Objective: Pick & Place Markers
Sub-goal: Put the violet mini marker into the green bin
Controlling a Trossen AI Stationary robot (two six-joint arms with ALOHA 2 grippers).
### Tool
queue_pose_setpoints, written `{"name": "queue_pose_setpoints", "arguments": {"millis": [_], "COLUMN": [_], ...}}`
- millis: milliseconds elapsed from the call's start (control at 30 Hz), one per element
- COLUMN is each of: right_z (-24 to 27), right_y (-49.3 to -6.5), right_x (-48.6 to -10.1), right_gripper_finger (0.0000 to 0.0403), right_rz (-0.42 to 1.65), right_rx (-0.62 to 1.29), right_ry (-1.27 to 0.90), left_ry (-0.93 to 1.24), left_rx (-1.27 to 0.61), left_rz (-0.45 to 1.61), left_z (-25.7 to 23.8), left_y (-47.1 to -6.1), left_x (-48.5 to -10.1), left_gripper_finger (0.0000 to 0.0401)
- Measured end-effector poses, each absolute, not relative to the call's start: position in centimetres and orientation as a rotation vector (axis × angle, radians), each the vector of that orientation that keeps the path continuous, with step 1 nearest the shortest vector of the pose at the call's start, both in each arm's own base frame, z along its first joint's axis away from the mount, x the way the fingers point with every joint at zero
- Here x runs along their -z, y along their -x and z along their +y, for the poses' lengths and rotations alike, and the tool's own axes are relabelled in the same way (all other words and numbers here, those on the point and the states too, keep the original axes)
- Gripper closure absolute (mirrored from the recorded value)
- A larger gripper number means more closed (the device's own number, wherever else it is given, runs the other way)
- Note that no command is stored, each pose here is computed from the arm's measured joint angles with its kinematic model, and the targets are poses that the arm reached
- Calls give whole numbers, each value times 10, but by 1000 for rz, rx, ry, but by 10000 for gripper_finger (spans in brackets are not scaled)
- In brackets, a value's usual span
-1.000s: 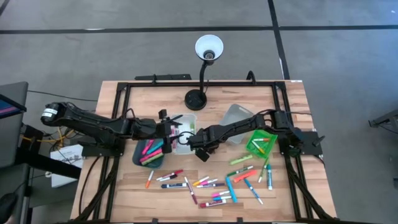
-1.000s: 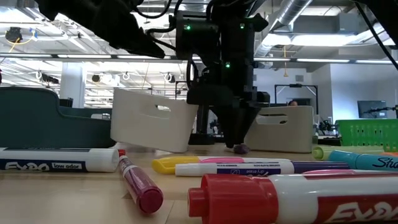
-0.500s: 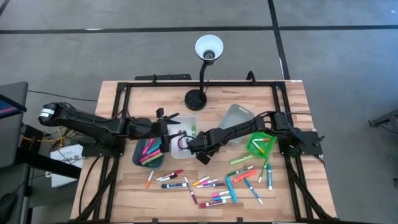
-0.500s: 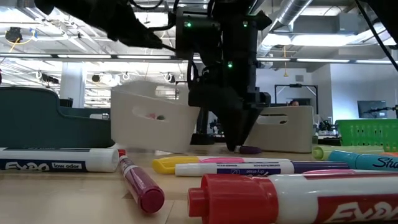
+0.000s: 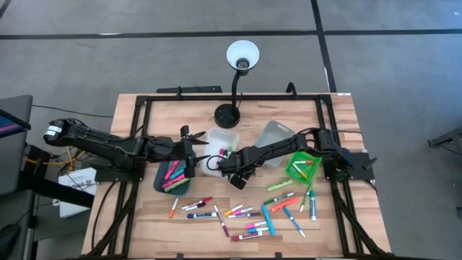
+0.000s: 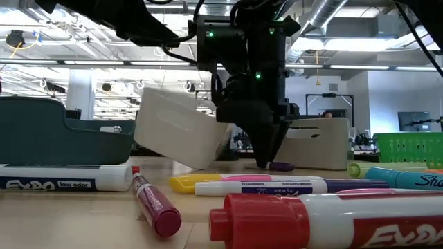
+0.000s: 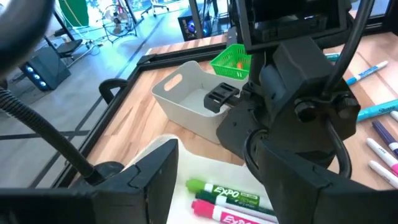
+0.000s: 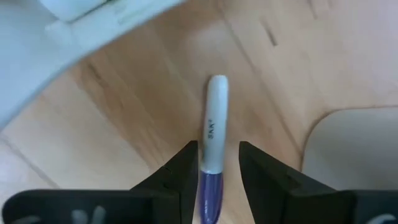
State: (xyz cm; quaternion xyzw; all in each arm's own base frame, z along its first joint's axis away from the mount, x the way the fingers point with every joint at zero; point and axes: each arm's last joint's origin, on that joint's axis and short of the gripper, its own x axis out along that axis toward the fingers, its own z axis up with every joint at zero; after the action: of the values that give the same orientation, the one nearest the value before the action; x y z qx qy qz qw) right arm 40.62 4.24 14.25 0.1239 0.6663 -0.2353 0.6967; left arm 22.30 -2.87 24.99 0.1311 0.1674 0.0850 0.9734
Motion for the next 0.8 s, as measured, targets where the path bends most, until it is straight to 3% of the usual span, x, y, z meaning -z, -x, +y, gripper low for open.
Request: {"name": "queue_pose_setpoints", "arguments": {"millis": [400, 800], "right_z": [45, 37], "right_y": [-411, -405], "right_x": [-158, -138], "right_gripper_finger": [294, 295], "right_rz": [1519, 1512], "right_rx": [401, 398], "right_ry": [-239, -253], "left_ry": [-264, -265], "left_rx": [-172, -168], "left_rz": [339, 341], "left_z": [-29, -29], "left_y": [-223, -223], "left_x": [-250, -250], "left_gripper_finger": [187, 187]}}
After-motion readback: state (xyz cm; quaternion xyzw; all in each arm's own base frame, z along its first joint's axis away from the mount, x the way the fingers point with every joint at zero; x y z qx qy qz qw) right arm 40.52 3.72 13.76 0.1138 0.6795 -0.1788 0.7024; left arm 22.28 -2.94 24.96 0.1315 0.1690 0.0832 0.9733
